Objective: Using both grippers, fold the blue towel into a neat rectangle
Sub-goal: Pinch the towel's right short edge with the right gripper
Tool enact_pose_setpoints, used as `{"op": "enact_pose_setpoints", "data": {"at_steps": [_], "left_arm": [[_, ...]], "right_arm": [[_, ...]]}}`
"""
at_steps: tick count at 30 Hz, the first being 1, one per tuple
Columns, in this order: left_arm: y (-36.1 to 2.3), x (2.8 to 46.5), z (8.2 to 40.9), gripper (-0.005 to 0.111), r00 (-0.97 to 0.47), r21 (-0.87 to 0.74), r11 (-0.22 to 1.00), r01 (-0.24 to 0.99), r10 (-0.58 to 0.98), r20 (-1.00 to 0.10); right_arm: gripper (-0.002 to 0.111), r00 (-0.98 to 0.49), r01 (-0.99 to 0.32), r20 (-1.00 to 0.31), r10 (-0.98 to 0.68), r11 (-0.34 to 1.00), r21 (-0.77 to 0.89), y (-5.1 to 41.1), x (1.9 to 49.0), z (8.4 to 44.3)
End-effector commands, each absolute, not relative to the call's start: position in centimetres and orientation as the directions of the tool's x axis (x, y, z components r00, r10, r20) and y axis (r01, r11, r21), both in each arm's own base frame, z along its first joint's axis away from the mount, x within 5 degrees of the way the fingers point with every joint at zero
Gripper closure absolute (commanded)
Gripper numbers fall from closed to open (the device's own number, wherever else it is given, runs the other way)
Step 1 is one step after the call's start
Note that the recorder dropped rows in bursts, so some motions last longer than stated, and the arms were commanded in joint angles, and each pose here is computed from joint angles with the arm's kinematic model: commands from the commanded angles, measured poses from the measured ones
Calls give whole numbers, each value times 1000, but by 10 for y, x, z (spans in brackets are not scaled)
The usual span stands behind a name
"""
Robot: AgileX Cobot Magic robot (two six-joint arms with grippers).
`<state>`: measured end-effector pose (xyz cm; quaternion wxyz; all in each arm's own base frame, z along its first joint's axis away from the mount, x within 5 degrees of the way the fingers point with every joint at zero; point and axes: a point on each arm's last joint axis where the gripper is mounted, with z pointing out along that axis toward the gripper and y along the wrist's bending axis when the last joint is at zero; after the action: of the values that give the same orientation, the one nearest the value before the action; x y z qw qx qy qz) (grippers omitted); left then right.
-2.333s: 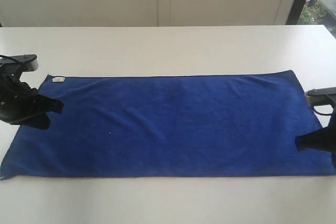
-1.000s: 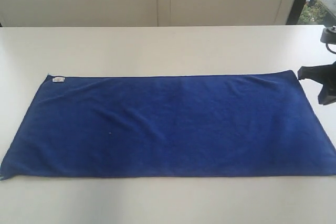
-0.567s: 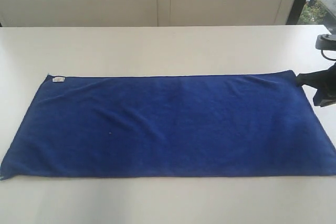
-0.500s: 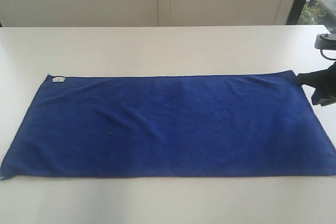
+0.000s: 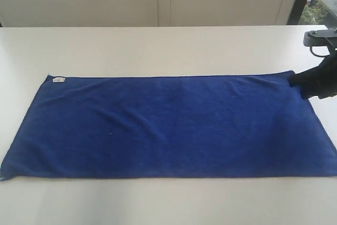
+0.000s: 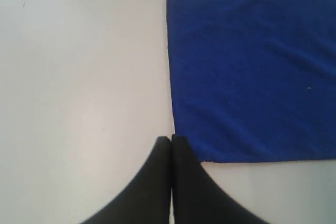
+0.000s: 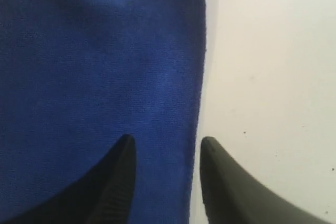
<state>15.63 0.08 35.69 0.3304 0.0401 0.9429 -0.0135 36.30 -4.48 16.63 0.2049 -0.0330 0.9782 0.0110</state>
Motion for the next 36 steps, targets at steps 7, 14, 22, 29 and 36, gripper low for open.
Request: {"op": "enact_pose_setpoints", "data": {"at_steps": [7, 14, 22, 29, 36], "left_arm": [[1, 154, 358, 107, -780, -5, 997, 75, 56, -623], [1, 154, 358, 107, -780, -5, 997, 75, 56, -623], [1, 154, 358, 107, -780, -5, 997, 75, 56, -623], [1, 154, 358, 107, -780, -5, 997, 75, 56, -623], [1, 154, 358, 107, -780, -5, 997, 75, 56, -623]], "right_arm": [[69, -924, -95, -370, -95, 995, -18, -48, 369, 143], [69, -931, -103, -350, -104, 994, -20, -48, 368, 139], [69, -939, -127, -317, -131, 991, -34, -49, 365, 138], [69, -954, -130, -269, -129, 991, -18, -48, 364, 125], [71, -958, -129, -257, -127, 992, -12, -48, 363, 121]]}}
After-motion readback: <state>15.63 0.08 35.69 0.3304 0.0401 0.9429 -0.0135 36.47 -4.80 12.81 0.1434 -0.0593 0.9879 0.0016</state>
